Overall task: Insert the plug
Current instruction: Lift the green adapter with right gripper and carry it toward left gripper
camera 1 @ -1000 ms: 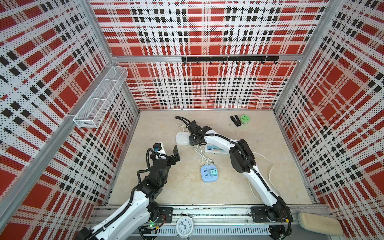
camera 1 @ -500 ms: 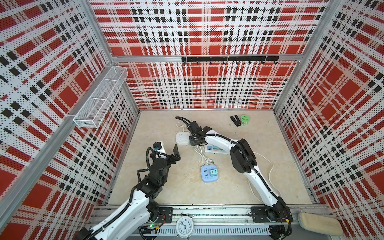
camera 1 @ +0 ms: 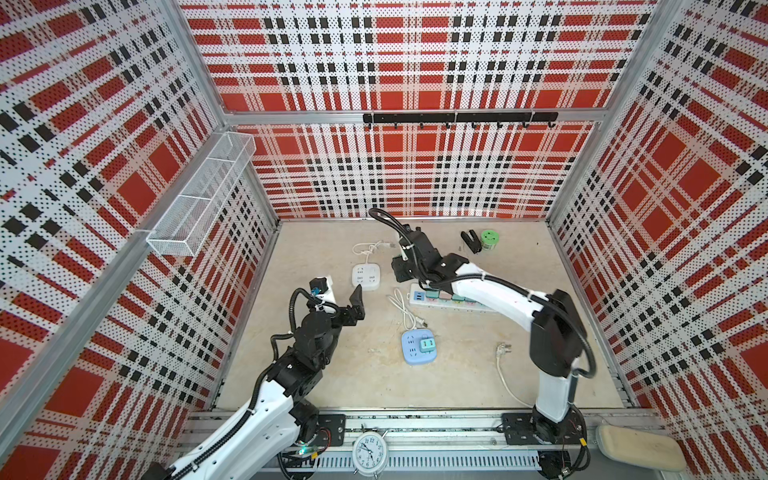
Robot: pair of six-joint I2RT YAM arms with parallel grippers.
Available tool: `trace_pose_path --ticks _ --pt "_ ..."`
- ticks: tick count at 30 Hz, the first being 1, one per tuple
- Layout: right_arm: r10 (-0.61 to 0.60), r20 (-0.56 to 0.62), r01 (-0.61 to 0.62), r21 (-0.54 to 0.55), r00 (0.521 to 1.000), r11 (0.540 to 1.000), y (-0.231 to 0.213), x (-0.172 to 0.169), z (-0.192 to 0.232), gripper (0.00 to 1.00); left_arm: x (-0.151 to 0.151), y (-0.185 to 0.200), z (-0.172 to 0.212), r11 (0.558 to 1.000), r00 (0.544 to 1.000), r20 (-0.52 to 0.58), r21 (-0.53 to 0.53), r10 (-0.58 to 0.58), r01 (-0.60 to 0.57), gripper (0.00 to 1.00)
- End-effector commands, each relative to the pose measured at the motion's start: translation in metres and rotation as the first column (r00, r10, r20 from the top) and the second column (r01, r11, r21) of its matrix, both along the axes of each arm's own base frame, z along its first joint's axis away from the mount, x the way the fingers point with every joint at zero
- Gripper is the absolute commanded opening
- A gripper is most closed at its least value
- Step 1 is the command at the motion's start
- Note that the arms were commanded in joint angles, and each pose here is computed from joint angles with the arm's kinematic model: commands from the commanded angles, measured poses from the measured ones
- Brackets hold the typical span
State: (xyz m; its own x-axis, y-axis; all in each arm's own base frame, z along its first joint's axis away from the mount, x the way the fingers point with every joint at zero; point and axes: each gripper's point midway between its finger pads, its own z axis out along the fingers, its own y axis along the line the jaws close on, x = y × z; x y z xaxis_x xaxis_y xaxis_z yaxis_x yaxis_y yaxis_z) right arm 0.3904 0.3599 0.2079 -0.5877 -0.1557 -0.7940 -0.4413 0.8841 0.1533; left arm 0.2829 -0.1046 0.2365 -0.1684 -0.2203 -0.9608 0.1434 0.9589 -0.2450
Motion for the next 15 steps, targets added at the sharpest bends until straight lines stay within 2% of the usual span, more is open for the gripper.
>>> trace_pose_path --ticks 1,4,8,15 --pt "0.047 0.132 -0.059 0.089 0.990 0.994 -0.005 -0.015 0.025 0.28 -0.008 -0.022 0.014 0.992 0.992 0.030 -0.015 -0.123 0.123 0.88" --pt "0.065 0.247 -0.096 0.118 0.967 0.988 -0.023 -0.040 0.039 0.31 -0.014 -0.040 0.020 0.976 0.975 0.049 0.011 -0.217 0.217 0.83" --pt "0.064 0.412 -0.128 0.131 0.909 0.983 -0.052 -0.072 0.052 0.31 -0.024 -0.067 0.027 0.937 0.934 0.070 0.022 -0.350 0.349 0.80" --pt "0.033 0.589 -0.134 0.129 0.808 0.983 -0.092 -0.105 0.050 0.26 -0.047 -0.117 0.034 0.813 0.810 0.074 0.041 -0.582 0.580 0.75"
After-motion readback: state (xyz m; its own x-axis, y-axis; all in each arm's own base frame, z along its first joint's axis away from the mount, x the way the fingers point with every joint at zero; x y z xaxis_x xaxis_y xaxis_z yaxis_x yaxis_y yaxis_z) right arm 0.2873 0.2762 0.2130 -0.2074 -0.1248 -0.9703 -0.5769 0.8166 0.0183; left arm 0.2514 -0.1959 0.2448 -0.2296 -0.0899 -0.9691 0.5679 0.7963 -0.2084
